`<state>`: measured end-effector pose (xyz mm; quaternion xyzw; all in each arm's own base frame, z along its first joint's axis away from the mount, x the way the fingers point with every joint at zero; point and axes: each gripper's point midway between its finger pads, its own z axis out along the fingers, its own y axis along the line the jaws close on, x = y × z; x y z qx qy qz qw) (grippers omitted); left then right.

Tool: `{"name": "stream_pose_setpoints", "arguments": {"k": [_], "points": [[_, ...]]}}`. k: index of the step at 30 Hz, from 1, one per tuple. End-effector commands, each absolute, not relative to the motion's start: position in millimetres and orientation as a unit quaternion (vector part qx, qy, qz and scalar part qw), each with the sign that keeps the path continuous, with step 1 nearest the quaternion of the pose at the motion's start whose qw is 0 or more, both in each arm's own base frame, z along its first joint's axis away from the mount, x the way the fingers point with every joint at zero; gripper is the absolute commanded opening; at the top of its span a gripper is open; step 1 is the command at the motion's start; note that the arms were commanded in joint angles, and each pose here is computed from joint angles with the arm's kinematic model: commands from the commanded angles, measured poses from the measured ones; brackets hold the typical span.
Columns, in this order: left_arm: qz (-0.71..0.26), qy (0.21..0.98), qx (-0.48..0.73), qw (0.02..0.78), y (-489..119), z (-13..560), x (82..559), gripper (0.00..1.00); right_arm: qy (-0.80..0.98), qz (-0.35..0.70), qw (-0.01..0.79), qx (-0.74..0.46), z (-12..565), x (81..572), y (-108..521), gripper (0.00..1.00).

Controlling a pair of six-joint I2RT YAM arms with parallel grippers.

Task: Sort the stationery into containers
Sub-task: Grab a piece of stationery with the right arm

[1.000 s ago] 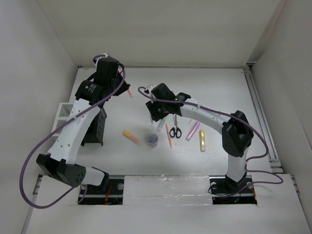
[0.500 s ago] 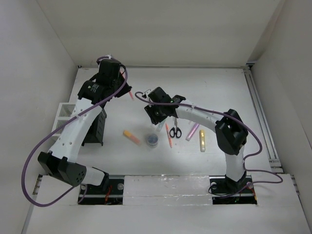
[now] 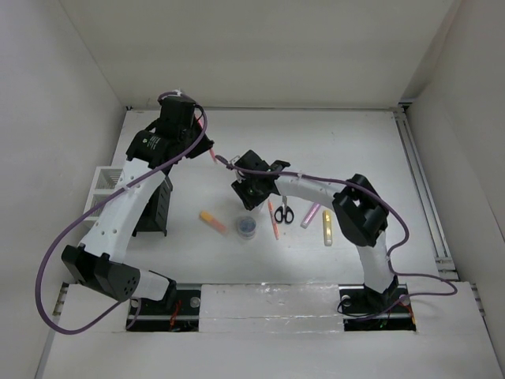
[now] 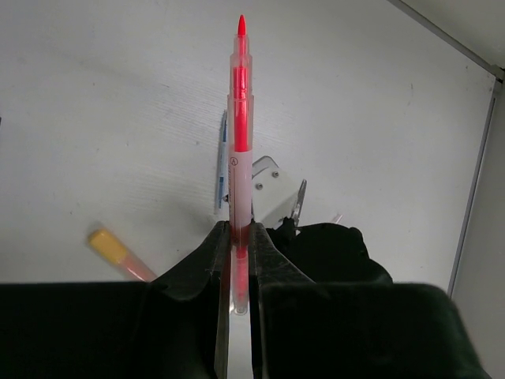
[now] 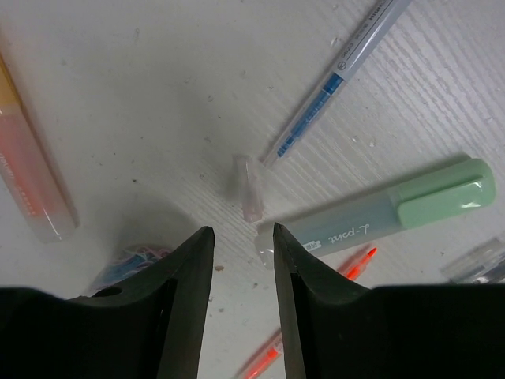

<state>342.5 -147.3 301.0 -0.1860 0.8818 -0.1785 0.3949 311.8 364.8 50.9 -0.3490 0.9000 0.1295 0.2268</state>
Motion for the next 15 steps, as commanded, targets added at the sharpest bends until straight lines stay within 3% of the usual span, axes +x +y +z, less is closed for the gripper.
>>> {"name": "stream_pose_setpoints", "arguments": {"k": [1,15], "points": [[-0.199,0.879,-0.175,0.395,-154.7,306.0,342.2,0.00,0.888,0.149,0.241,-0.361,53.4,314.0,381.1,0.42],[-0.209,0.885,-0.164,0.383,-160.5,299.1,339.2,0.00,0.890,0.144,0.230,-0.366,29.8,311.4,384.6,0.43]]}}
